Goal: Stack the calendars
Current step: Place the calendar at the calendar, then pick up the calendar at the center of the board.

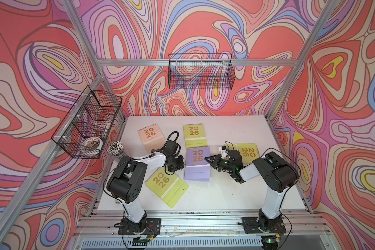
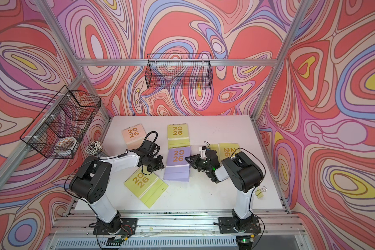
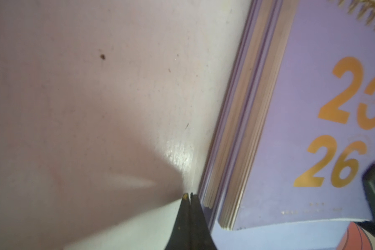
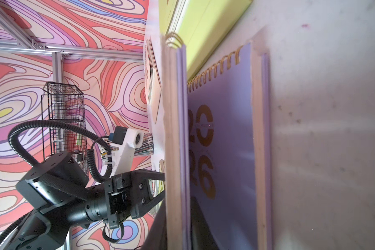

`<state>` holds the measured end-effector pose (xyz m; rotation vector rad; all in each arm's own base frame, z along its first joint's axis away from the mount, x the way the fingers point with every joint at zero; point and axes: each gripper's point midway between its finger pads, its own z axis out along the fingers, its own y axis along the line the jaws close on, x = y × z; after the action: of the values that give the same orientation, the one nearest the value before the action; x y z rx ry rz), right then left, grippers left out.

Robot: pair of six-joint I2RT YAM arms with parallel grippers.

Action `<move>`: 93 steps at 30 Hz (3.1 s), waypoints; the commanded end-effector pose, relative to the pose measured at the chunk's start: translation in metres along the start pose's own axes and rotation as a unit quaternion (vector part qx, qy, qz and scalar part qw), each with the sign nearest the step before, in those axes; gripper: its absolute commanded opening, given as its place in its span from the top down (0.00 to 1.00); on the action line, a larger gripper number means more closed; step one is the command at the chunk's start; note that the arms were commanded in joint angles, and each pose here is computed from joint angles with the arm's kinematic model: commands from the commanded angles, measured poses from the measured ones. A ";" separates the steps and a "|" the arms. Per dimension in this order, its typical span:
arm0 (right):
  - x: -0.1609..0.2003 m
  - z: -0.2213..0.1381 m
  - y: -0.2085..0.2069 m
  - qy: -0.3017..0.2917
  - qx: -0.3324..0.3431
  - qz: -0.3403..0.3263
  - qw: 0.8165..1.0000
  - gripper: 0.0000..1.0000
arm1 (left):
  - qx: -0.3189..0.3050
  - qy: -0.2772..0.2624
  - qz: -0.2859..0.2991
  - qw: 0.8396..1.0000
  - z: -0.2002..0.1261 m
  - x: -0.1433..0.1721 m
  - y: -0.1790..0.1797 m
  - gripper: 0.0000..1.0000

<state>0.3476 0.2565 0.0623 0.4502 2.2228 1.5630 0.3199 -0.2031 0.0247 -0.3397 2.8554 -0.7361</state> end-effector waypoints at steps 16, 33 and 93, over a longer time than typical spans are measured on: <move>-0.004 0.000 0.001 0.000 0.064 -0.023 0.998 0.34 | -0.003 -0.006 0.002 1.000 0.001 -0.004 0.002 1.00; -0.014 -0.015 -0.006 -0.012 0.160 -0.040 0.986 0.02 | -0.021 -0.013 0.006 1.000 -0.014 -0.005 0.003 1.00; 0.112 0.126 0.061 0.235 0.154 -0.269 0.921 0.04 | -0.234 -0.090 -0.226 0.941 -0.127 0.128 0.159 1.00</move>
<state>0.3212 0.4231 0.0734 -0.4302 2.6286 1.1071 0.1369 -0.0469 0.0445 -1.0454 2.7979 -0.0726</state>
